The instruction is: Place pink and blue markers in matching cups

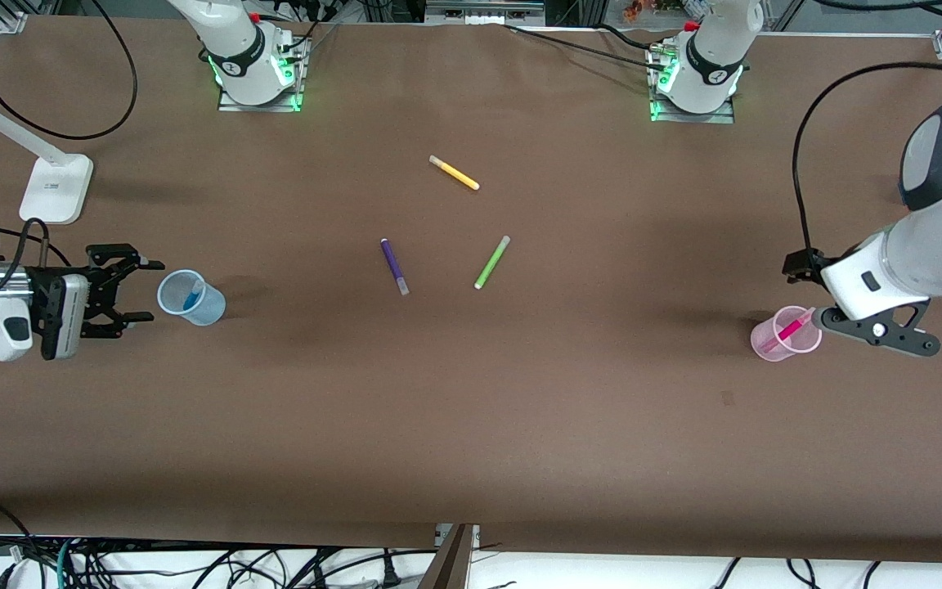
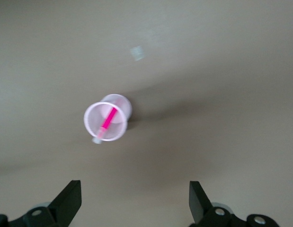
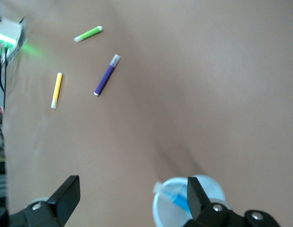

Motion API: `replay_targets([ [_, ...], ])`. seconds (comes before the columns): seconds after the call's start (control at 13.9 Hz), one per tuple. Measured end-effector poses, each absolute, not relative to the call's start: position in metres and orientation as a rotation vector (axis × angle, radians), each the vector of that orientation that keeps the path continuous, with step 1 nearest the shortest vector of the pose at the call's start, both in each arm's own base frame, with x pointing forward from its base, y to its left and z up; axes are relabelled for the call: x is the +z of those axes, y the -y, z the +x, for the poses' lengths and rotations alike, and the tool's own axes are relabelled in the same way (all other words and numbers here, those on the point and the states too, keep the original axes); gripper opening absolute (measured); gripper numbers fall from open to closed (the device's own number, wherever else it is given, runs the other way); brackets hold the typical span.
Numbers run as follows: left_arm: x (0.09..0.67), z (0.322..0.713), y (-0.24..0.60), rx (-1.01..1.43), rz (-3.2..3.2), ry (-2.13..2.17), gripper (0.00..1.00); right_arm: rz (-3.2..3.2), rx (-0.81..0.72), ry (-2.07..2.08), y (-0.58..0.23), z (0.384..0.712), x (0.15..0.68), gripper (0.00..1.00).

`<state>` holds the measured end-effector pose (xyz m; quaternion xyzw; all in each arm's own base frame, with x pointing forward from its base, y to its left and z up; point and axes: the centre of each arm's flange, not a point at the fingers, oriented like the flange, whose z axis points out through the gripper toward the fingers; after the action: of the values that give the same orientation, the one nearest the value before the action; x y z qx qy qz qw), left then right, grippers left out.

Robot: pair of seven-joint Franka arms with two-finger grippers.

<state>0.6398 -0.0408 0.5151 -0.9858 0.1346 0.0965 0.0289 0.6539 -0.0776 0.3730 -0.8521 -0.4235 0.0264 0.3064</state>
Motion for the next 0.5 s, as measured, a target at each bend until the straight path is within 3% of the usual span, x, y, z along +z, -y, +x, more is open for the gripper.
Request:
replay_targets([
  [0.29,0.572,0.617,0.024,0.209,-3.174,-0.229,1.00,-2.564,0.349,0.790,0.063,0.655,0.425,1.00],
  [0.5,0.575,0.605,0.030,0.227,-3.127,-0.183,1.00,-2.830,0.471,0.536,0.021,0.649,0.468,1.00],
])
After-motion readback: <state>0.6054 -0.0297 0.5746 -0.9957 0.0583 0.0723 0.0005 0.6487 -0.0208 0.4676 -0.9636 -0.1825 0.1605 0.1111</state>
